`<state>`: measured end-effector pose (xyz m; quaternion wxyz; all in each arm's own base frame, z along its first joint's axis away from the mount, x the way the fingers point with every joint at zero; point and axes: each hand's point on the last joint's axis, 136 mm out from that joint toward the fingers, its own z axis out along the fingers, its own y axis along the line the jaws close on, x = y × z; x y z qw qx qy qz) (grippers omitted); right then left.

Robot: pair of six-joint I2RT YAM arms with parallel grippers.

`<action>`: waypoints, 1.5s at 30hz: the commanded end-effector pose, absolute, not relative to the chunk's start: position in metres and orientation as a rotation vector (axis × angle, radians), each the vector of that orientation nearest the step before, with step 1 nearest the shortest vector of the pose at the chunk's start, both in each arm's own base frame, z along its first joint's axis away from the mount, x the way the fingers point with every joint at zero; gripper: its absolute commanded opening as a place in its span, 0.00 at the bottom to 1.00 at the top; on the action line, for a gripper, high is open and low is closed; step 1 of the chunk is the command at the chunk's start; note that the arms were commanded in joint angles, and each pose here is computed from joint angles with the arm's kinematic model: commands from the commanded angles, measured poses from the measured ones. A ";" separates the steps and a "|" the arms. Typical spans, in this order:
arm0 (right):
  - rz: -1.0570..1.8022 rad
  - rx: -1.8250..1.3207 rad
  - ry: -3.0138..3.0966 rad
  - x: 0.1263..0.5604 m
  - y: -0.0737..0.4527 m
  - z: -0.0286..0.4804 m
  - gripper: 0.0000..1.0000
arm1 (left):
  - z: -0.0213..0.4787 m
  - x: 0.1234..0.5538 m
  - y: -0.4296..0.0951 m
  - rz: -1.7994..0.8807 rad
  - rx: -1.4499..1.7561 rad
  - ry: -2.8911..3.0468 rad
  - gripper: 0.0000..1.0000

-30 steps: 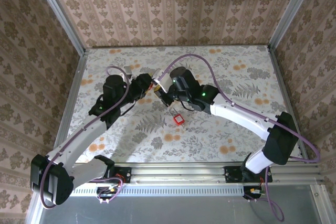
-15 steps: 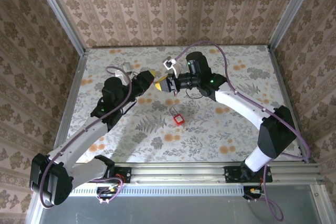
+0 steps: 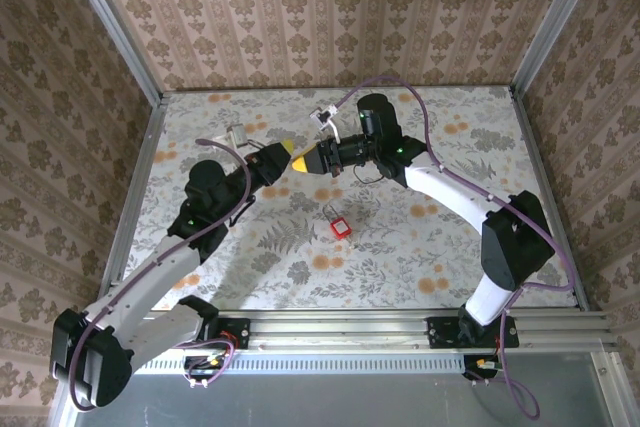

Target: Unlock with the key

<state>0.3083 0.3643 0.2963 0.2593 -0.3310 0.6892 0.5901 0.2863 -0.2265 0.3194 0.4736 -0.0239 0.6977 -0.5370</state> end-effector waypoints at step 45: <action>1.577 -0.650 1.793 0.296 0.339 0.321 0.68 | 0.364 0.236 -0.230 -1.353 0.347 1.408 0.00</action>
